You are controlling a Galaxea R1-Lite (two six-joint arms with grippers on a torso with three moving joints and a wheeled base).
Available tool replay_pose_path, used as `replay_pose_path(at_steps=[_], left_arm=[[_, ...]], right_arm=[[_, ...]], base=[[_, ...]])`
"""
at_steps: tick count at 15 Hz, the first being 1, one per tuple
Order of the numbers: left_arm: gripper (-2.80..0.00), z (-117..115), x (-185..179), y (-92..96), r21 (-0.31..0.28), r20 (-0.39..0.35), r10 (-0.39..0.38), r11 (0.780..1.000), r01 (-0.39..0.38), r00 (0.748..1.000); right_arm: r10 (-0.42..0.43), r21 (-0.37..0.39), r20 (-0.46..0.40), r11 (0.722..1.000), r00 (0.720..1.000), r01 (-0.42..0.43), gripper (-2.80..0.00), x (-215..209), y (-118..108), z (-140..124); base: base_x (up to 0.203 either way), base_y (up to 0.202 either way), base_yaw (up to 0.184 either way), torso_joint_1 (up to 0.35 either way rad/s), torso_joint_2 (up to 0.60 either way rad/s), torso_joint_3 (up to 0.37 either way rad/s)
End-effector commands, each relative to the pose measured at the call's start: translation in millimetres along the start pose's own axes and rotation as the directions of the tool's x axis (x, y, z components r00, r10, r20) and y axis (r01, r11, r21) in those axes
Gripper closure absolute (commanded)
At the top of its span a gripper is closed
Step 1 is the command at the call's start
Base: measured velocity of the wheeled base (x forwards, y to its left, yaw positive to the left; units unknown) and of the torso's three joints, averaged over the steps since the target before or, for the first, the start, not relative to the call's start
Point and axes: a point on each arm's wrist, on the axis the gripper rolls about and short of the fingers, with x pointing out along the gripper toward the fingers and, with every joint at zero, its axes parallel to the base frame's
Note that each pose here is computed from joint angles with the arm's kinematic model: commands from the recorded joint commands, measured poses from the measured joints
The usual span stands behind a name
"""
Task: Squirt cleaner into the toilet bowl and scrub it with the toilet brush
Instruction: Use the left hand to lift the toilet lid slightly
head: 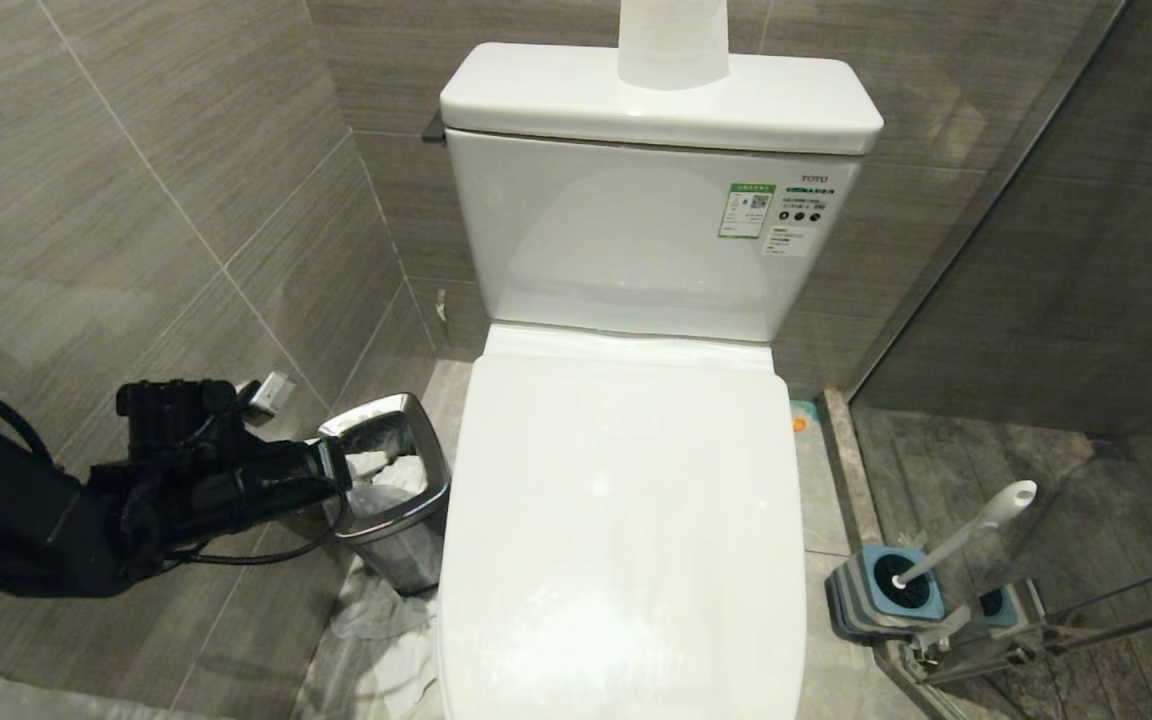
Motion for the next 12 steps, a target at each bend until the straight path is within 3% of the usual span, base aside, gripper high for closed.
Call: replay_pose_path(at_steps=[1, 4, 7, 12], left_arm=[[0.0, -11, 6, 8.8, -0.051, -0.044, -0.03, 0.998, 0.028, 0.999], [0.0, -15, 5, 9.1, -0.075, -0.091, -0.133, 0.989, 0.126, 0.987], [0.0, -14, -4, 20.8, -0.149, -0.116, -0.231, 0.966, 0.213, 0.966], [0.0, -20, -31, 45.5, -0.254, -0.154, -0.455, 0.876, 0.409, 0.877]], right_arm=[[0.001, -0.001, 0.0, 1.0, 1.0, -0.001, 0.0, 0, 0, 0], [0.001, -0.001, 0.0, 1.0, 1.0, -0.001, 0.0, 0, 0, 0], [0.001, -0.001, 0.0, 1.0, 1.0, -0.001, 0.0, 0, 0, 0], [0.001, -0.001, 0.001, 1.0, 1.0, -0.001, 0.0, 0, 0, 0]], base=[[0.0, 0.0, 0.0, 0.0, 0.0, 0.0], [0.0, 0.0, 0.0, 0.0, 0.0, 0.0], [0.0, 0.0, 0.0, 0.0, 0.0, 0.0], [0.0, 0.0, 0.0, 0.0, 0.0, 0.0]])
